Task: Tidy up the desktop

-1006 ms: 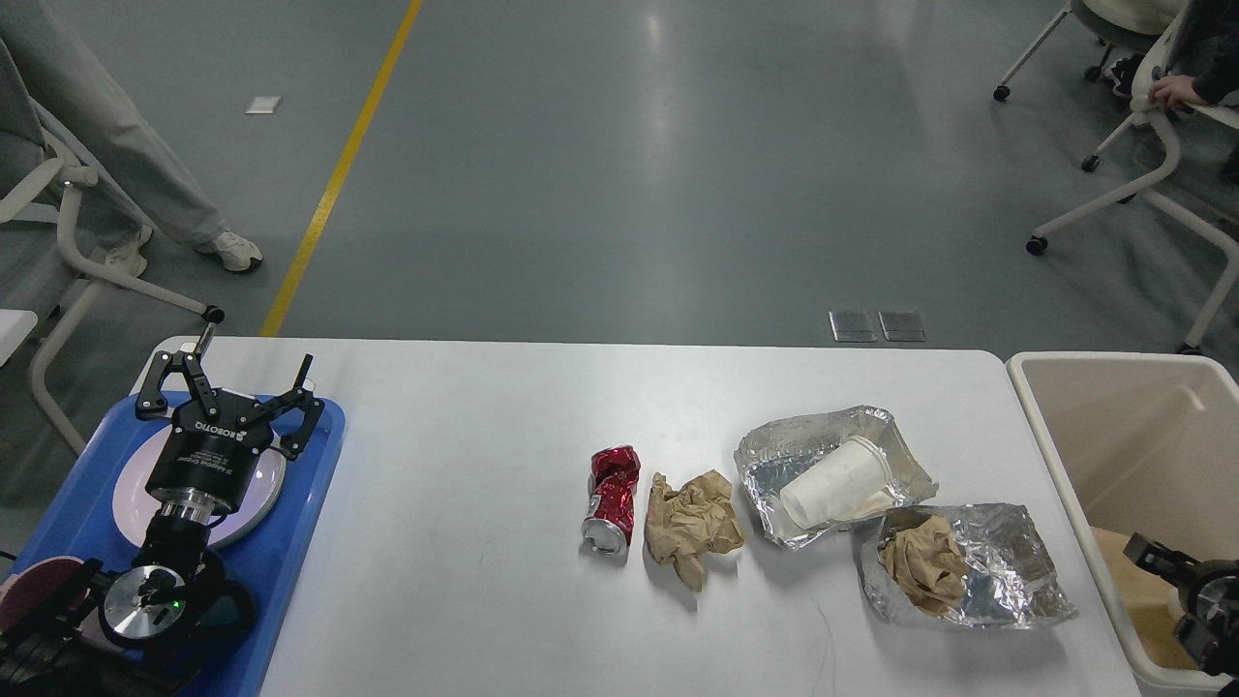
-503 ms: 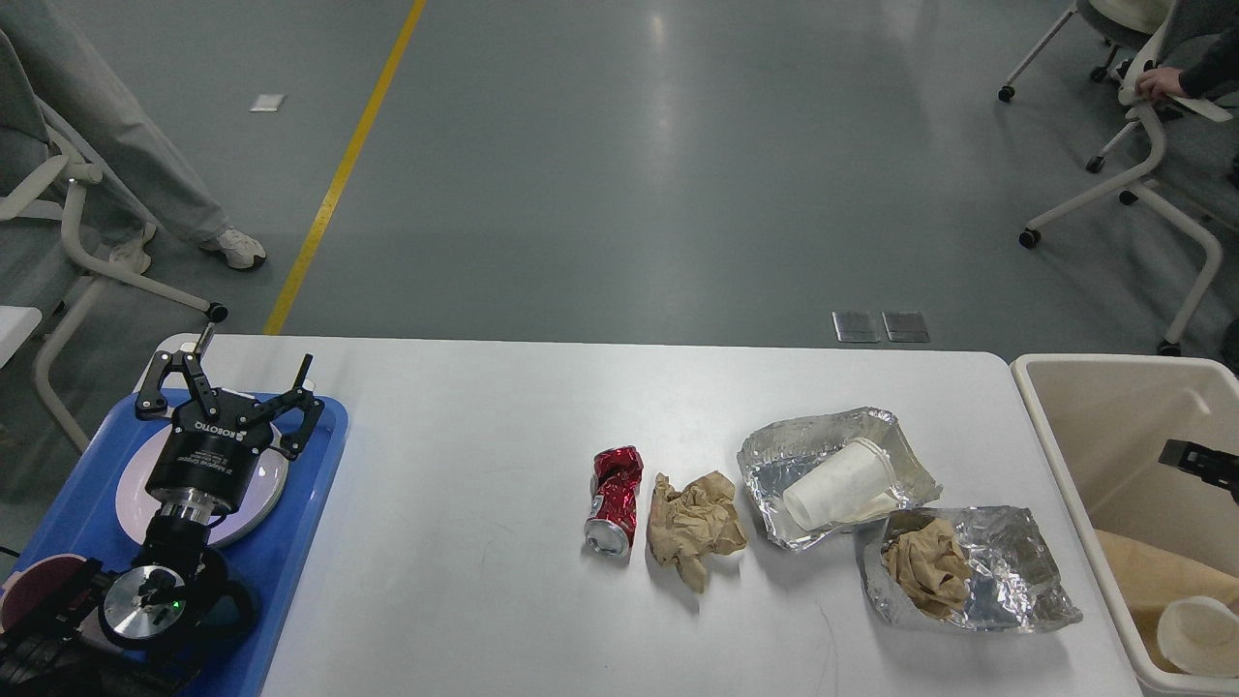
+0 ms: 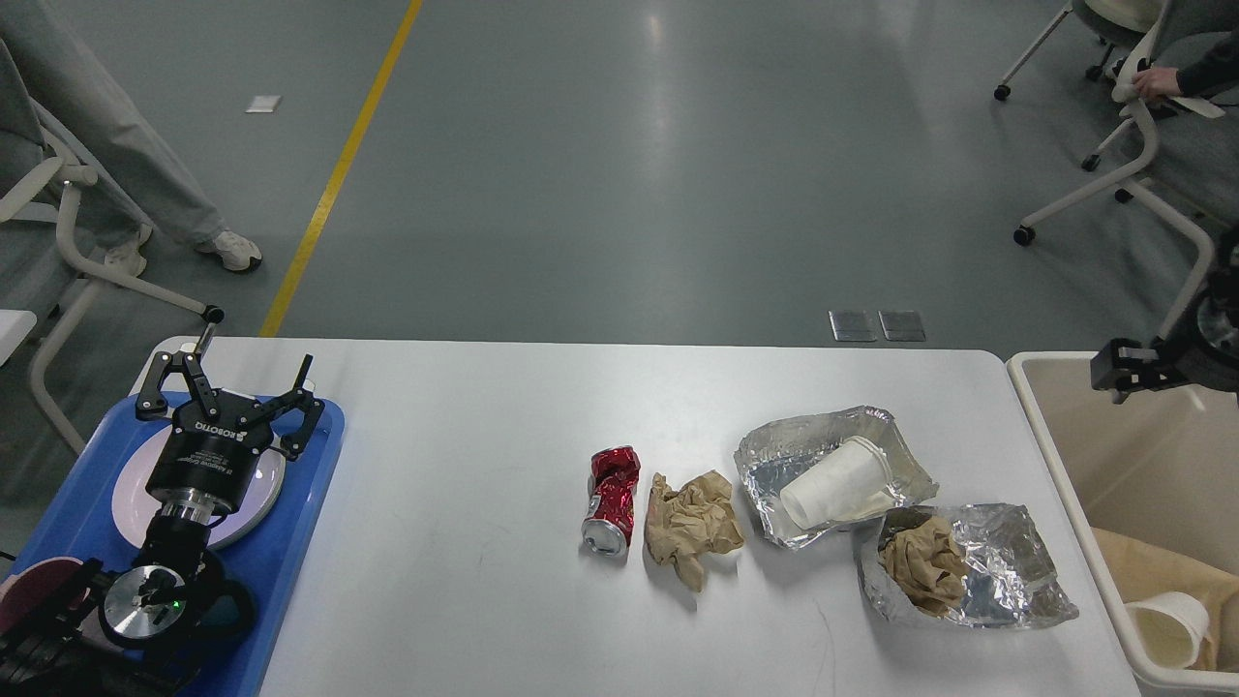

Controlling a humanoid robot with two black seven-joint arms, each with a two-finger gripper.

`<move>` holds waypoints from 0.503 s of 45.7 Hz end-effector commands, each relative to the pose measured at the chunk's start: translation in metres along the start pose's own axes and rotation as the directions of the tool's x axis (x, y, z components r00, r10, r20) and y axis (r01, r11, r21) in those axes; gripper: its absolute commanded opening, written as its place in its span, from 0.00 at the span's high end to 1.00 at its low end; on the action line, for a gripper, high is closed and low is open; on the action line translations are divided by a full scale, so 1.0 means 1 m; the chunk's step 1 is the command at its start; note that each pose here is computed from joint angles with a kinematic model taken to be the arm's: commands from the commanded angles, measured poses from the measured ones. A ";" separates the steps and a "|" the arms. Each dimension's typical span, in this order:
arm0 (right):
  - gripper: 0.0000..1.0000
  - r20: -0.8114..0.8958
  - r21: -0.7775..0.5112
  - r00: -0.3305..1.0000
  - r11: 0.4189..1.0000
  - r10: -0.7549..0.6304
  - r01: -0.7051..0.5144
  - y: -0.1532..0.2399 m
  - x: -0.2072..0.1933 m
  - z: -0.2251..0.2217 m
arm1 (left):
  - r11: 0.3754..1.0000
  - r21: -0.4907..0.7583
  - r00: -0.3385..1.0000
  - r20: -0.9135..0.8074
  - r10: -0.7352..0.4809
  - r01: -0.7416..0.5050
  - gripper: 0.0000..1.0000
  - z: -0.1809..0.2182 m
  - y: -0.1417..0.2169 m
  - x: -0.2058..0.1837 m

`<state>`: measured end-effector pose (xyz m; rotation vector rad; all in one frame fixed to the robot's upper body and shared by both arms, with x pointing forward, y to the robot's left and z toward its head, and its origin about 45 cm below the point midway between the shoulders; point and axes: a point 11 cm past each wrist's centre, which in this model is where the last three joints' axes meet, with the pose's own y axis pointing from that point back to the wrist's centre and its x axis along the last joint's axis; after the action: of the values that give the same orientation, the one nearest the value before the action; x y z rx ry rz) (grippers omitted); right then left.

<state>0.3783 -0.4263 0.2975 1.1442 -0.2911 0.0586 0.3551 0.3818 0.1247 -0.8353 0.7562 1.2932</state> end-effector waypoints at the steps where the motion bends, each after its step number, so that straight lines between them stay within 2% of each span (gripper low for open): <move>1: 0.00 -0.147 0.019 0.988 0.998 -0.057 0.060 0.064 -0.001 -0.035 | 1.000 0.000 1.000 0.000 0.000 0.000 0.04 0.000 0.000 0.000; 7: 0.00 -0.242 0.091 0.968 0.992 -0.060 0.084 0.103 -0.027 -0.063 | 1.000 0.000 1.000 0.000 0.000 0.000 0.04 0.000 0.000 0.000; 13: 0.00 -0.322 0.162 0.944 0.979 -0.068 0.126 0.123 -0.057 -0.091 | 1.000 0.000 1.000 0.000 0.002 -0.002 0.04 0.000 0.000 0.000; 23: 0.00 -0.318 0.209 0.948 0.976 0.005 0.065 0.136 -0.056 -0.107 | 1.000 0.000 1.000 0.000 0.002 -0.002 0.04 0.000 0.000 0.000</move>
<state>0.3171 -0.2717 0.3630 1.3224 0.0466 0.2256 0.3551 0.3819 0.1245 -0.8346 0.7567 1.2948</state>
